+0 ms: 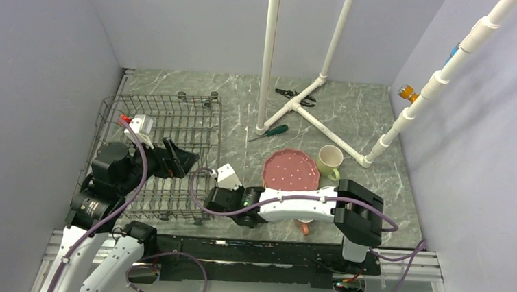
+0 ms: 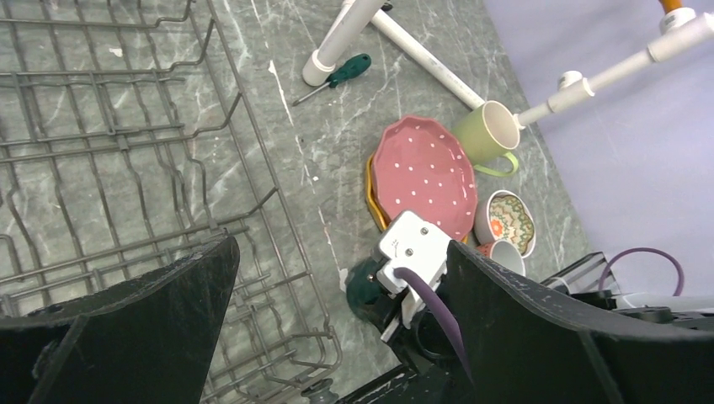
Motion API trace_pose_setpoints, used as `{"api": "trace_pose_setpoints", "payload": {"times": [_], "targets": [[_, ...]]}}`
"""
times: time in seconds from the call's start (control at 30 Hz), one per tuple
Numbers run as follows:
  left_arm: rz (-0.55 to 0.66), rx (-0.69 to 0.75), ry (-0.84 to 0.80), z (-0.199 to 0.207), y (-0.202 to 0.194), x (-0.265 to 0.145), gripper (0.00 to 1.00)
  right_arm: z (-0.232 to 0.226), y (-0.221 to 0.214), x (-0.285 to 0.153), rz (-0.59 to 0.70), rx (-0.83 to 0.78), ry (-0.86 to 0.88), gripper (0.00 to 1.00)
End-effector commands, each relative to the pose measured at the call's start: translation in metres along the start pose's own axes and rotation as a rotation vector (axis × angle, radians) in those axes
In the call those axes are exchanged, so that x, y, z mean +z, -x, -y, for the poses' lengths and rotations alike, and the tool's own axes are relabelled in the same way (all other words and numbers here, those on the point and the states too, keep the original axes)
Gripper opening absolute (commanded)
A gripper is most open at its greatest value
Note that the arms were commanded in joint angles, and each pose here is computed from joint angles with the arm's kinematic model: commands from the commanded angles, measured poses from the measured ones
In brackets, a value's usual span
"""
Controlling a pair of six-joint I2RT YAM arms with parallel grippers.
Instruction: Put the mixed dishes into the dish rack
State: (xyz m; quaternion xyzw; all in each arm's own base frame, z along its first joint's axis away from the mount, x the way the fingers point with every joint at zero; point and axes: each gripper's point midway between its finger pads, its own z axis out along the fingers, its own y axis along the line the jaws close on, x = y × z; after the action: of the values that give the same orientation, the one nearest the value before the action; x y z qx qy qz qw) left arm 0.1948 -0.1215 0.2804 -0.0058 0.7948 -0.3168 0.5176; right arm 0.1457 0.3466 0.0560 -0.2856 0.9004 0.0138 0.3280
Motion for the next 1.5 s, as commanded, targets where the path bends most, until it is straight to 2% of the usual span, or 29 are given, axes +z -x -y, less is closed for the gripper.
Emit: {"api": "trace_pose_setpoints", "payload": {"times": [0.0, 0.1, 0.3, 0.57, 0.63, 0.73, 0.83, 0.9, 1.0, 1.1, 1.17, 1.3, 1.47], "targets": [[0.016, -0.034, -0.042, 0.01, 0.004, -0.003, 0.99, -0.008, 0.02, -0.001, 0.07, 0.039, 0.008, 0.22], [0.031, -0.037, -0.035, 0.012, 0.009, -0.009, 0.99, -0.006, 0.03, -0.009, 0.104, 0.057, 0.01, 0.12], [0.065, -0.055, 0.021, 0.005, 0.014, -0.014, 0.99, -0.009, 0.051, -0.03, 0.2, 0.104, 0.103, 0.0], [0.035, -0.081, 0.012, 0.007, 0.013, -0.006, 0.99, 0.006, 0.085, -0.069, 0.369, 0.175, 0.177, 0.0], [0.025, -0.092, 0.003, 0.007, 0.01, -0.002, 0.99, 0.014, 0.091, -0.083, 0.449, 0.209, 0.215, 0.0], [0.009, -0.127, -0.019, 0.009, 0.004, 0.004, 0.99, 0.025, 0.112, -0.118, 0.66, 0.29, 0.347, 0.0], [0.022, -0.155, -0.099, 0.019, 0.001, 0.009, 0.99, 0.042, 0.137, -0.169, 0.917, 0.375, 0.515, 0.0], [0.042, -0.168, -0.174, 0.029, 0.002, 0.01, 0.99, 0.054, 0.153, -0.194, 1.016, 0.439, 0.589, 0.0], [0.05, -0.162, -0.331, 0.052, 0.001, 0.009, 0.99, 0.068, 0.178, -0.22, 1.074, 0.501, 0.705, 0.0], [0.097, -0.15, -0.576, 0.084, 0.007, -0.001, 0.99, 0.092, 0.191, -0.238, 1.132, 0.617, 0.827, 0.0], [0.13, -0.152, -0.676, 0.093, 0.006, -0.005, 0.99, 0.107, 0.198, -0.246, 1.149, 0.707, 0.904, 0.0], [0.146, -0.152, -0.786, 0.101, 0.003, -0.008, 0.99, 0.128, 0.211, -0.268, 1.204, 0.814, 1.016, 0.0], [0.106, -0.208, -0.867, 0.111, 0.002, -0.002, 0.99, 0.132, 0.221, -0.287, 1.27, 0.806, 1.053, 0.0]]}}
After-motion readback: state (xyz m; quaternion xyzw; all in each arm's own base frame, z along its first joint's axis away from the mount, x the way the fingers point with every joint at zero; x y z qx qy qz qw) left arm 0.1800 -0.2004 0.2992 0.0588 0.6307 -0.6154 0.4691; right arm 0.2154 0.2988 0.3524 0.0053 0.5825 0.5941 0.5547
